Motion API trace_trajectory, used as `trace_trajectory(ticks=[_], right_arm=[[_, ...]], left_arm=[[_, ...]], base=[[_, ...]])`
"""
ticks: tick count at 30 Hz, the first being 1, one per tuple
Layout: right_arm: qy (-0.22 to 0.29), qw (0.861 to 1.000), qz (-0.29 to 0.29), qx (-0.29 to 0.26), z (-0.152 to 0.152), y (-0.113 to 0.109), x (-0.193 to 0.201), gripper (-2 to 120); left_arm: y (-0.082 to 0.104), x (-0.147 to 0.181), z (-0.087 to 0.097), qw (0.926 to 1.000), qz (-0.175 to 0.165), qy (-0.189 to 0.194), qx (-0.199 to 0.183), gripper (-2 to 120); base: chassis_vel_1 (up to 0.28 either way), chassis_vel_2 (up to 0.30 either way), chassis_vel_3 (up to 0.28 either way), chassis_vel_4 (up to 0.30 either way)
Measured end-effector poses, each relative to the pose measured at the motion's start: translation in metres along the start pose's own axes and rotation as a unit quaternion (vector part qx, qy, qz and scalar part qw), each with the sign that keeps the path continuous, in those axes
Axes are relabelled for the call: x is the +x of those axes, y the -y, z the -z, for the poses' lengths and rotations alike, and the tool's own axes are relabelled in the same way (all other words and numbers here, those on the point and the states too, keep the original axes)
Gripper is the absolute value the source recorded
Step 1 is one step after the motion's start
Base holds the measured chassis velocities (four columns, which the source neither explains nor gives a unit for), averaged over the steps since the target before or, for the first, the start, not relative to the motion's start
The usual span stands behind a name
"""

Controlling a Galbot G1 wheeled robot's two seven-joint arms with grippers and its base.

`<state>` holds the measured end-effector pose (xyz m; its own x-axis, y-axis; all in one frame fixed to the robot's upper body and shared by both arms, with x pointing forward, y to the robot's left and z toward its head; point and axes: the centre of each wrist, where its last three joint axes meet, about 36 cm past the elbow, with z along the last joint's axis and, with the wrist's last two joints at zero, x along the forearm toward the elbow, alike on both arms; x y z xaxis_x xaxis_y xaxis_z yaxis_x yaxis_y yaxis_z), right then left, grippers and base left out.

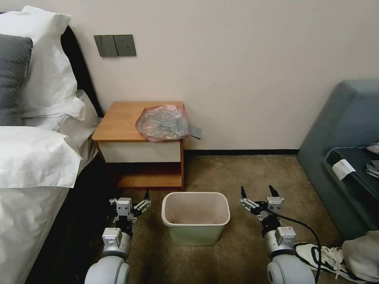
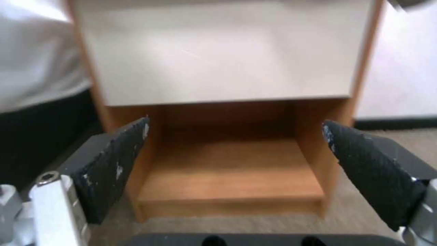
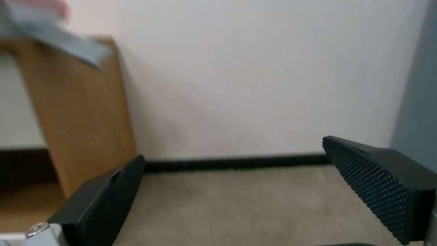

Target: Pick up the garbage bag from the table and place it over the trash can.

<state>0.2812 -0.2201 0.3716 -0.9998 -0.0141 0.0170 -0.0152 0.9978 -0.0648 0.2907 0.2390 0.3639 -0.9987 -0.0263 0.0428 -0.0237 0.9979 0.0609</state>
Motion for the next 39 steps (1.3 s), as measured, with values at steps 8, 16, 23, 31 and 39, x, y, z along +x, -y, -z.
trace_trajectory(ticks=[8, 16, 23, 31, 39], right_arm=[[0.037, 0.999, 0.029, -0.028, 0.002, -0.031, 0.035, 100], [0.072, 0.997, 0.003, -0.015, -0.005, -0.017, 0.022, 100], [0.071, 0.997, -0.029, 0.001, -0.007, 0.002, 0.005, 100], [0.035, 0.990, -0.030, -0.132, 0.020, -0.005, -0.029, 100], [0.010, 0.951, 0.016, -0.308, 0.046, -0.010, -0.077, 100]], left_arm=[[-0.043, 0.041, -0.006, 0.9905, 0.106, 0.083, 0.030, 99], [-0.046, 0.046, -0.007, 0.9887, 0.113, 0.092, 0.035, 100], [-0.011, 0.050, -0.036, 0.9964, -0.014, 0.030, 0.078, 100], [-0.009, 0.051, -0.040, 0.9967, -0.033, 0.032, 0.067, 100], [-0.016, 0.052, -0.048, 0.9979, -0.004, 0.038, 0.053, 100]], base=[[0.000, 0.000, 0.000, 0.000], [0.000, 0.000, 0.000, 0.000], [0.000, 0.000, 0.000, 0.000], [0.000, 0.000, 0.000, 0.000], [0.000, 0.000, 0.000, 0.000]])
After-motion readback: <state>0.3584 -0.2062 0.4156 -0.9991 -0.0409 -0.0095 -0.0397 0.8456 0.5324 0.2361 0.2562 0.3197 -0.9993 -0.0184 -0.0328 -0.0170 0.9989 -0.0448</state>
